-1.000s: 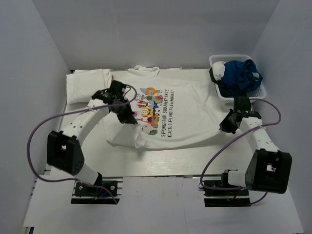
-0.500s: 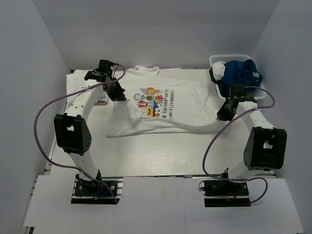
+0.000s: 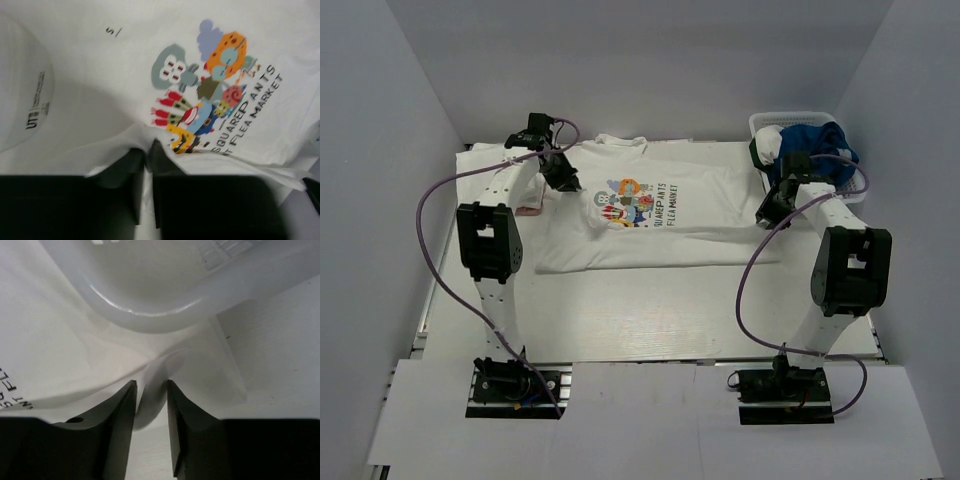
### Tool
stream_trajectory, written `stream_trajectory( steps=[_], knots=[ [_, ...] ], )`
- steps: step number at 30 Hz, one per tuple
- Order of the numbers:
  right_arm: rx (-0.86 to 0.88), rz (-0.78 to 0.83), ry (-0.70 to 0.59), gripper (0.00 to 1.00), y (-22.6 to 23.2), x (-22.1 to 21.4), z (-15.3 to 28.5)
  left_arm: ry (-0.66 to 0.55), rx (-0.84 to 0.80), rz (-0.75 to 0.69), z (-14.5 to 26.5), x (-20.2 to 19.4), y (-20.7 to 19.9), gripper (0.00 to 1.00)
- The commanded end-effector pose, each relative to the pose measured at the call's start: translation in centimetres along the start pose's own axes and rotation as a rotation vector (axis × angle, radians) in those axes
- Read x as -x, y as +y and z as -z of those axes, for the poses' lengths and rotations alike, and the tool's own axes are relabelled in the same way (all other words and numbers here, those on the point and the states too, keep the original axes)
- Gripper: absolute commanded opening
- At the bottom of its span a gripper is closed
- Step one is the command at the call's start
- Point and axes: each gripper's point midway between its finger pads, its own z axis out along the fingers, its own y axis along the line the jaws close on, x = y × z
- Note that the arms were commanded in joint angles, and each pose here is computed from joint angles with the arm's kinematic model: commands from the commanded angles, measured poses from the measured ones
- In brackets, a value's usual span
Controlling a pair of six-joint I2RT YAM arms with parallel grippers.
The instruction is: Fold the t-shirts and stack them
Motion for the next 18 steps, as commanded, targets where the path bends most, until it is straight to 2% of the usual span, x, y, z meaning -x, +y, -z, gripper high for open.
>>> stream_trajectory(
  steps=[1,2,3,4,5,6,8,9,11,12,13,15,17,18],
  knots=[
    [0.000,0.048,-0.062,0.42,0.8,2.3,0.6,-0.076,-0.096,-0.060,0.1,3.3,-2.6,0.29],
    [0.006,0.053,-0.077,0.43,1.0,2.8,0.9,-0.067,-0.116,-0.075,-0.2,3.4,-3.0,0.58],
    [0.013,0.062,-0.080,0.57,1.2,2.8,1.2,-0.069,-0.134,-0.078,0.1,3.8,-3.7,0.79],
    [0.023,0.106,-0.078,0.67,2.0,2.3,1.5,-0.057,-0.135,-0.107,-0.3,3.5,-3.5,0.92],
    [0.032,0.120,-0.089,0.72,2.3,2.4,2.3,-0.049,-0.129,-0.114,-0.3,3.3,-3.3,0.96],
    [0.026,0.136,-0.078,0.90,2.3,1.7,2.4,-0.037,-0.120,-0.111,-0.3,2.8,-2.9,1.00],
    [0.044,0.144,-0.086,0.90,2.3,0.9,3.5,-0.058,-0.092,-0.120,1.3,2.3,-2.1,1.00],
    [0.066,0.158,-0.064,0.90,2.5,-0.4,3.3,-0.019,-0.052,-0.108,0.9,0.6,-0.5,1.00],
    [0.118,0.166,-0.051,0.90,2.9,-2.0,3.8,-0.056,-0.028,-0.110,2.1,0.0,0.5,1.00],
    [0.143,0.172,-0.048,0.90,3.2,-2.9,3.7,-0.016,0.009,-0.110,1.6,-2.4,2.1,1.00],
    [0.143,0.183,-0.031,0.90,2.8,-4.2,3.5,-0.086,-0.011,-0.104,4.0,-2.0,1.6,1.00],
    [0.149,0.201,-0.028,0.90,2.9,-5.1,3.4,-0.025,-0.010,-0.095,3.6,-5.8,3.4,1.00],
    [0.149,0.218,-0.021,0.90,2.6,-6.0,2.7,-0.065,-0.064,-0.098,4.4,-6.6,3.3,1.00],
    [0.152,0.223,-0.036,0.90,2.7,-5.8,2.2,-0.026,-0.028,-0.059,3.3,-8.5,5.6,1.00]
  ],
)
